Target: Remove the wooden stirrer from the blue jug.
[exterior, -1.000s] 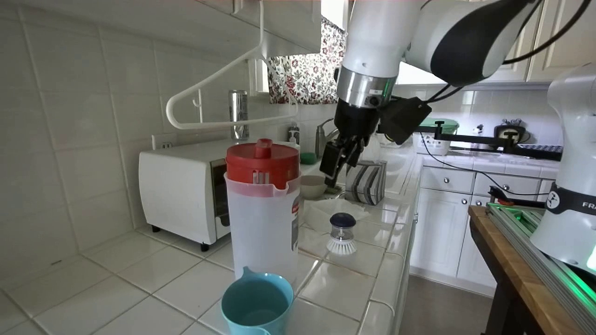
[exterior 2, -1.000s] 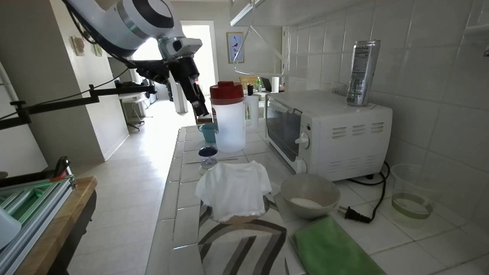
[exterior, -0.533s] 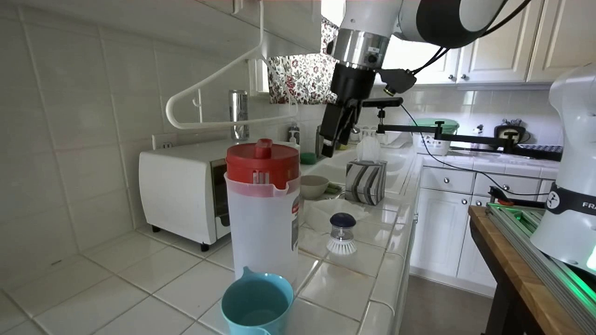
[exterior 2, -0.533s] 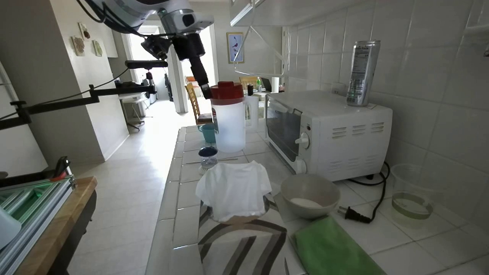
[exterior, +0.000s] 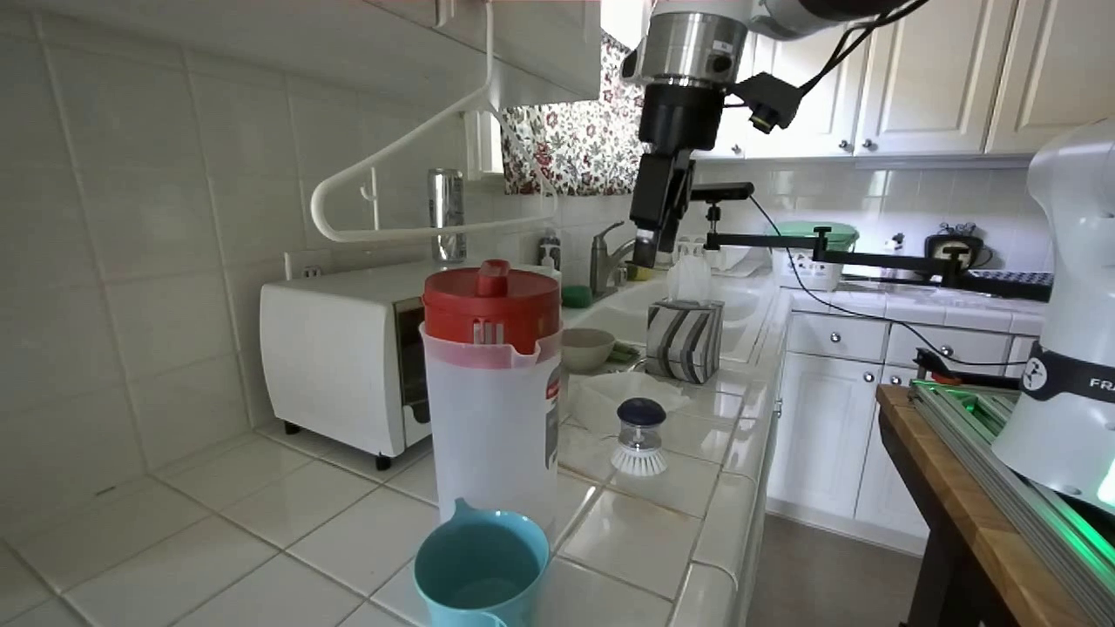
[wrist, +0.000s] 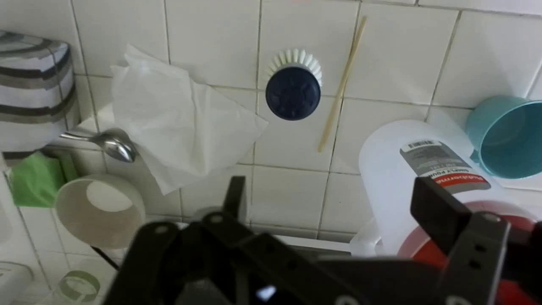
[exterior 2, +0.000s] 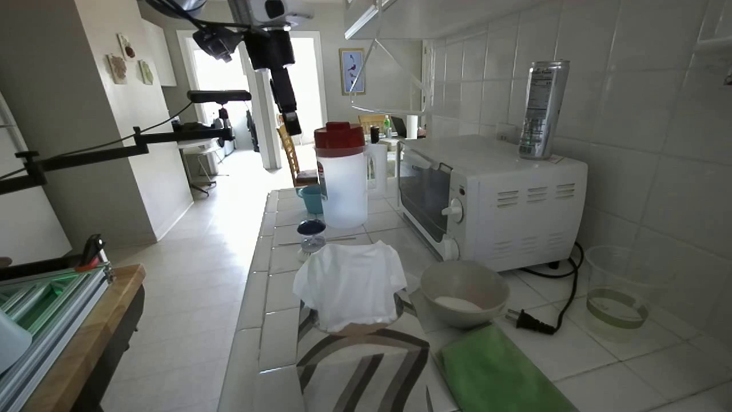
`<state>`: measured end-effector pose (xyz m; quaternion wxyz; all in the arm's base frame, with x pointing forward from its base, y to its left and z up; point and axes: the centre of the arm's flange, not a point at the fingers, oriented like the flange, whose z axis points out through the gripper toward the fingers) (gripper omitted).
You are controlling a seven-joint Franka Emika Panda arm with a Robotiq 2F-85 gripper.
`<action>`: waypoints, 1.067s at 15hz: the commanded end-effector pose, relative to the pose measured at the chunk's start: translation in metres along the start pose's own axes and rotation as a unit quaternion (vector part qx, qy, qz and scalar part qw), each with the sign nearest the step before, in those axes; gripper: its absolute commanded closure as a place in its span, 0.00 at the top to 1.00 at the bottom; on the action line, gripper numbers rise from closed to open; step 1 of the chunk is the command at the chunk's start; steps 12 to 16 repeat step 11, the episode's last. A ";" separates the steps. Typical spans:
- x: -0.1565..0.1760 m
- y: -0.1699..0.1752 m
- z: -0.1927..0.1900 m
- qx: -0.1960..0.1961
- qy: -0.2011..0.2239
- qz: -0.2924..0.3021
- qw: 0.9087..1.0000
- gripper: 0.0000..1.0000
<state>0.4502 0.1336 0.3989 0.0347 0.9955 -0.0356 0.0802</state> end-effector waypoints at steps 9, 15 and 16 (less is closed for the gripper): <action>-0.009 0.009 -0.011 -0.015 -0.027 0.008 0.999 1.00; -0.009 0.009 -0.011 -0.014 -0.027 0.008 0.999 1.00; -0.009 0.009 -0.011 -0.014 -0.027 0.008 0.999 1.00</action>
